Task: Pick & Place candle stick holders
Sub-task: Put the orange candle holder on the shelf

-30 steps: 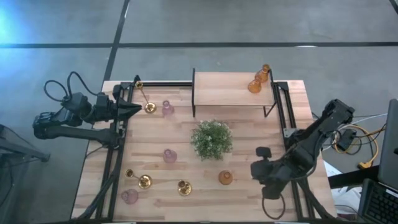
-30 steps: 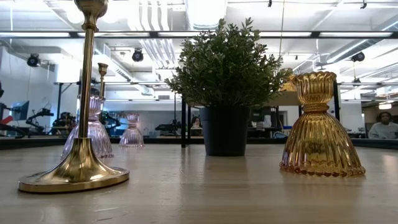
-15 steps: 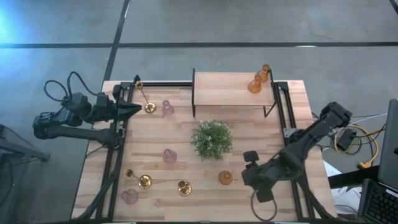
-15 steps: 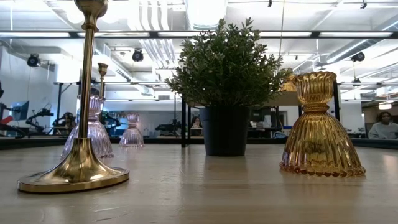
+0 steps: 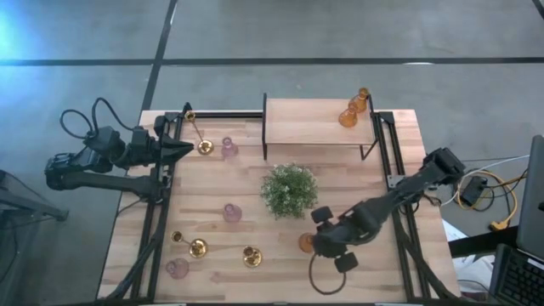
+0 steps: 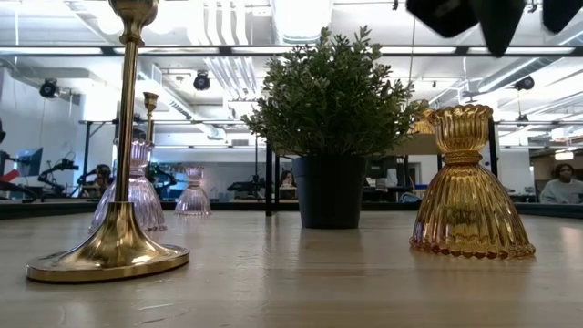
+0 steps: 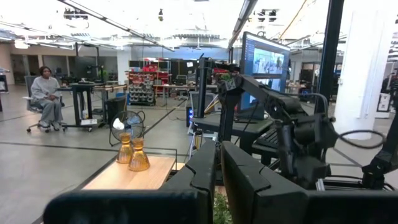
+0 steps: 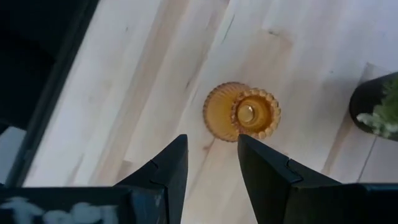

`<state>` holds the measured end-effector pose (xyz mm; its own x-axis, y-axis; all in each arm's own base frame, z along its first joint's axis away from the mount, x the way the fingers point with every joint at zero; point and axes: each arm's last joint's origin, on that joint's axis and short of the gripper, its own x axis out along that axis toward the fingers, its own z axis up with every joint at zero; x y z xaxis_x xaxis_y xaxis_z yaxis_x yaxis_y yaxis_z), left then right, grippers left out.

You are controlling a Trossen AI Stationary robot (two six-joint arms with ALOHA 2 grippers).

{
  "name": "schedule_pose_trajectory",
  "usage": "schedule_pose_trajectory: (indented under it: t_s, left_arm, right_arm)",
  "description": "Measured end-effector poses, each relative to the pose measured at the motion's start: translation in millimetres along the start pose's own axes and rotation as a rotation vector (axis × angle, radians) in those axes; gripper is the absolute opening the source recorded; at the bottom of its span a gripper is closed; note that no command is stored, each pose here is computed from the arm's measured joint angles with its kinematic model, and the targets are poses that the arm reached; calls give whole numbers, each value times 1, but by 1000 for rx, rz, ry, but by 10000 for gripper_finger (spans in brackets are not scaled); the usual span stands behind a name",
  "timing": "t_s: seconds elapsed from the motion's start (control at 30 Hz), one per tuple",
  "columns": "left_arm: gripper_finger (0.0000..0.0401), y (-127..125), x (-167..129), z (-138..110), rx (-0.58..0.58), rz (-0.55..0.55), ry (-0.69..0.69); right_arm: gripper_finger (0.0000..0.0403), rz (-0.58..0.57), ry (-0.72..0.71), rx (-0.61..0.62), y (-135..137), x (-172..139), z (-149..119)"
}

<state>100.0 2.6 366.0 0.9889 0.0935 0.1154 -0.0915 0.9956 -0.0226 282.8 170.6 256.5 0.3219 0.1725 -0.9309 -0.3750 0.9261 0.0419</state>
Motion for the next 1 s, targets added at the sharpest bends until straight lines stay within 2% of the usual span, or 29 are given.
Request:
schedule_pose_trajectory:
  t_s: [0.3,0.6,1.0]
  left_arm:
    - [30,0,0,0,0,0,0]
    - [30,0,0,0,0,0,0]
    - [30,0,0,0,0,1,1]
  right_arm:
    - [137,33,45,-32,-12,17,6]
    - [137,77,-11,-14,-26,18,14]
    - [120,113,88,-56,-32,52,13]
